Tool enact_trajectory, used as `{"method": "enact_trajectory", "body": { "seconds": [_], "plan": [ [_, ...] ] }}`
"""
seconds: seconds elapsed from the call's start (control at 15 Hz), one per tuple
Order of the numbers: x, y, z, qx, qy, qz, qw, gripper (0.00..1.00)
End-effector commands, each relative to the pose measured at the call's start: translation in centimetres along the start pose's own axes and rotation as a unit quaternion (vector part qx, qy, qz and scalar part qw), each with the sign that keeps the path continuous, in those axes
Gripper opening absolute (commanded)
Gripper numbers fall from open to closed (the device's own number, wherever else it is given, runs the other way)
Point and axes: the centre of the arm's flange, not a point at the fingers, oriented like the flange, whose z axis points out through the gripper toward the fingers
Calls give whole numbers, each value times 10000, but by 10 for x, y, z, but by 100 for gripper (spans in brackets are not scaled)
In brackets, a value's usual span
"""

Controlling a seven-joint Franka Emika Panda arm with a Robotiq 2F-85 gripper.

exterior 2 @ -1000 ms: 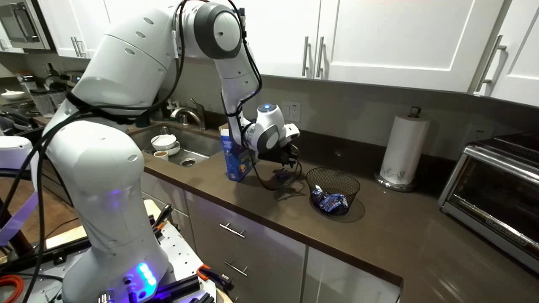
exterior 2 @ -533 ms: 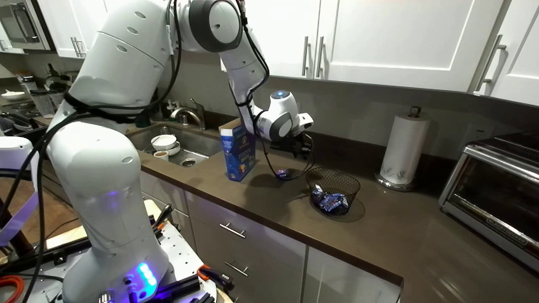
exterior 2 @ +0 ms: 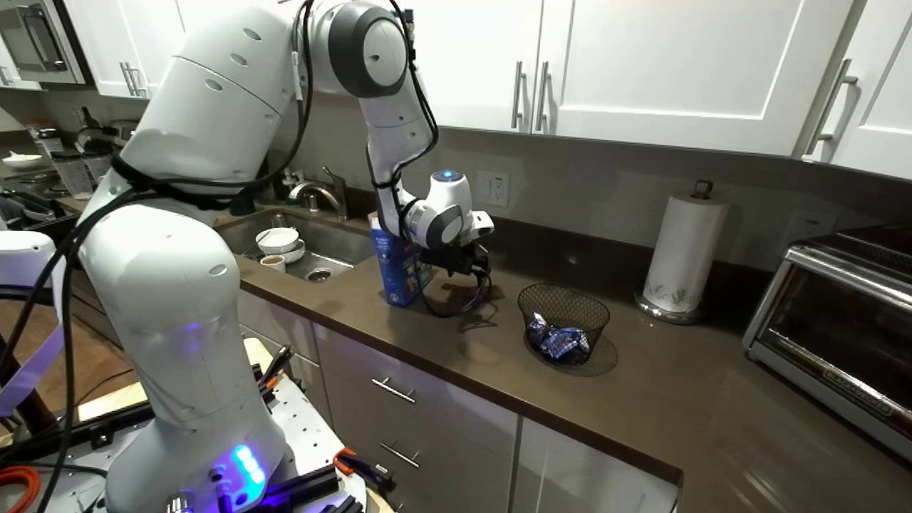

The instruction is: Put the pack on the table inside the box

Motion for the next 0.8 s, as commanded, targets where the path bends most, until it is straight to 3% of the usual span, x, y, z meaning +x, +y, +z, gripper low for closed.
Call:
{"method": "enact_trajectory", "body": {
  "seconds": [0.0,0.13,0.27,0.33,0.4,0.73],
  "plan": [
    [-10,-5,1,16,-124,79,9999,75],
    [-14,-9,4,-22,-153,64,9999,75],
    [-18,-9,5,-91,-185,57,9998,57],
    [-19,-9,5,-125,-197,54,9997,57],
    [-20,-10,5,-155,-204,55,9997,88],
    [-20,-17,5,-236,-166,37,9996,100]
  ]
}}
